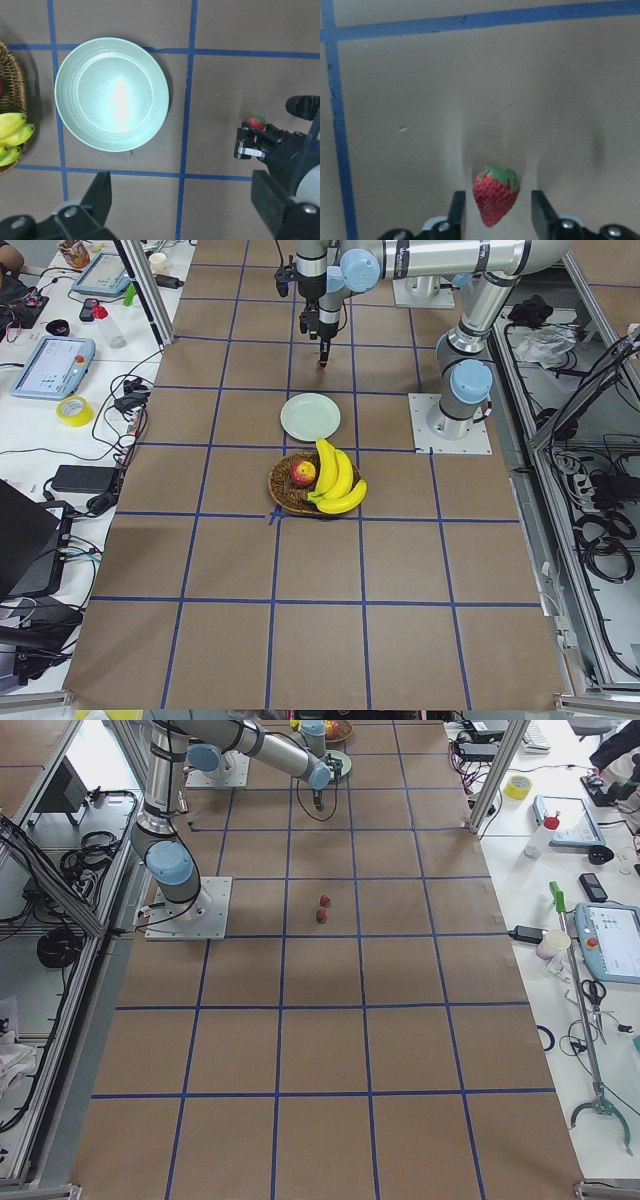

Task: Collect all strawberries into plate
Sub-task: 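Carry the strawberry toward the plate and release it beside the plate, then move the right gripper to the strawberry pair and grasp one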

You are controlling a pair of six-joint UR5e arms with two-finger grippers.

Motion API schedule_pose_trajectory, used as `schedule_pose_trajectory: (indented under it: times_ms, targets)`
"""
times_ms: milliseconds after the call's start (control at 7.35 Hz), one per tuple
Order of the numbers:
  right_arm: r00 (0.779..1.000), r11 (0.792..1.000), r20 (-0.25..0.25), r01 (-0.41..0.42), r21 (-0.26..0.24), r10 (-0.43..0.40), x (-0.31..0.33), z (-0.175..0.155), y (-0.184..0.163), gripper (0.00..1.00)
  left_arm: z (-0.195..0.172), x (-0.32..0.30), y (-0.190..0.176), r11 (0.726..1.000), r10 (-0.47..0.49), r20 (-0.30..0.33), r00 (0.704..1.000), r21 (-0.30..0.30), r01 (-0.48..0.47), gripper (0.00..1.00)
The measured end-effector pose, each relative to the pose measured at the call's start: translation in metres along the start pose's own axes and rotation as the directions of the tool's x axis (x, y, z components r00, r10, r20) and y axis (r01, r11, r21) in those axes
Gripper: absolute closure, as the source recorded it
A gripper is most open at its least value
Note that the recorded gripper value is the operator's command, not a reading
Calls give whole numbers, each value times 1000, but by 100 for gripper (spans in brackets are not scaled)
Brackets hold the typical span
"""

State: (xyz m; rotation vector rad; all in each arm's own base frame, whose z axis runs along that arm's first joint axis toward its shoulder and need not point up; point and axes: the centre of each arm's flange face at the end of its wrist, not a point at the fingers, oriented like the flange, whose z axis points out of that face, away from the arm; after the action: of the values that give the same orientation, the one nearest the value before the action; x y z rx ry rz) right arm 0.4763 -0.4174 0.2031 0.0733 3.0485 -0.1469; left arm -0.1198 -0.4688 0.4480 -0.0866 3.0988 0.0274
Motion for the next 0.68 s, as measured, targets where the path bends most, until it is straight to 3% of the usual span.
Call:
schedule_pose_trajectory:
  times_ms: [136,408,680]
  targets:
    - [1000,1000,1,3,28,-3,4,-14,-5,0,0,0,0,1000,0,-1,1000,0,0,0]
    - [996,995,-74,-43,88,49,57,-50,-41,0,2,0,-1,1000,-1,-1,1000,-3,1,0]
    - [988,995,-136,-56,86,67,155,-88,-84,0,2,1,-1,1000,0,-2,1000,-4,0,0]
